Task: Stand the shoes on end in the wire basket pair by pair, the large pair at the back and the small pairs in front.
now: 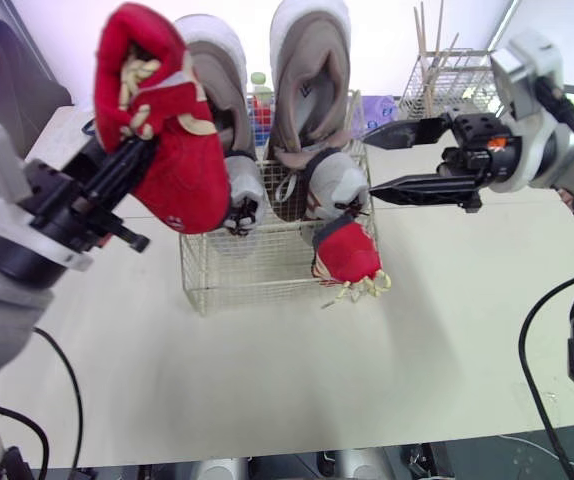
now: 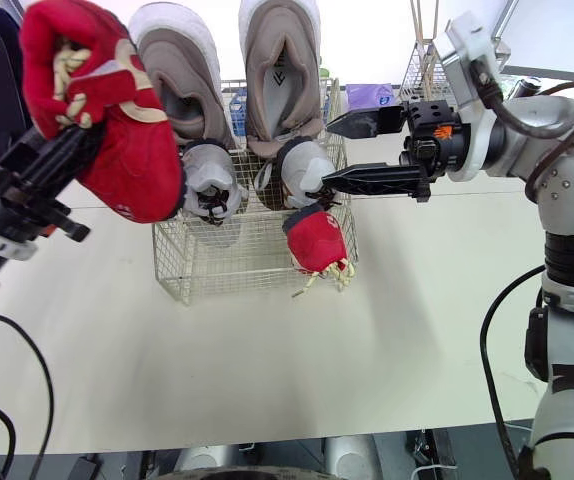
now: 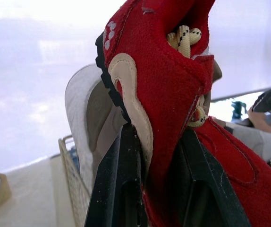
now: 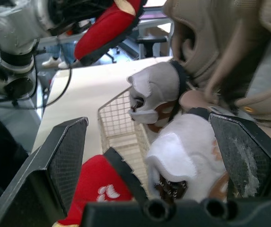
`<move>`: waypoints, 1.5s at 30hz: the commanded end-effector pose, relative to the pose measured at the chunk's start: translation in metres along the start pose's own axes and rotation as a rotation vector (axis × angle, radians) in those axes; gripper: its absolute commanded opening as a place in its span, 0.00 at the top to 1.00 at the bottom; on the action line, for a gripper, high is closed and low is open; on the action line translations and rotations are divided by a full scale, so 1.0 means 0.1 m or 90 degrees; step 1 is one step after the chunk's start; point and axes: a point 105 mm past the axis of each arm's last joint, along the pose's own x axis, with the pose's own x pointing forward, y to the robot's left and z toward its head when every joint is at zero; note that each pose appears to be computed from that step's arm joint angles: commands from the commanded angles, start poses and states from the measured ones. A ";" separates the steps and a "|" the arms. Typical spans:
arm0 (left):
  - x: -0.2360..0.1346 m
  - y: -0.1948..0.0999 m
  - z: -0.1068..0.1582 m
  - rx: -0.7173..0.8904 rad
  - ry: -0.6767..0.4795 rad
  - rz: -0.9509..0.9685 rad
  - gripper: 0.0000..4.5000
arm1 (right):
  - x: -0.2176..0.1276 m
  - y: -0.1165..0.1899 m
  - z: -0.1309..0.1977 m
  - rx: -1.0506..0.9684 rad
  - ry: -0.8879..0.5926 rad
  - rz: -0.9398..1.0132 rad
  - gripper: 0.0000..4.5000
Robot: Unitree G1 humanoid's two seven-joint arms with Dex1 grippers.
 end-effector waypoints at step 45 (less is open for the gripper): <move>0.03 -0.34 -0.80 0.315 -0.128 -0.100 0.91 | -0.21 0.95 -0.31 0.168 0.131 0.044 0.00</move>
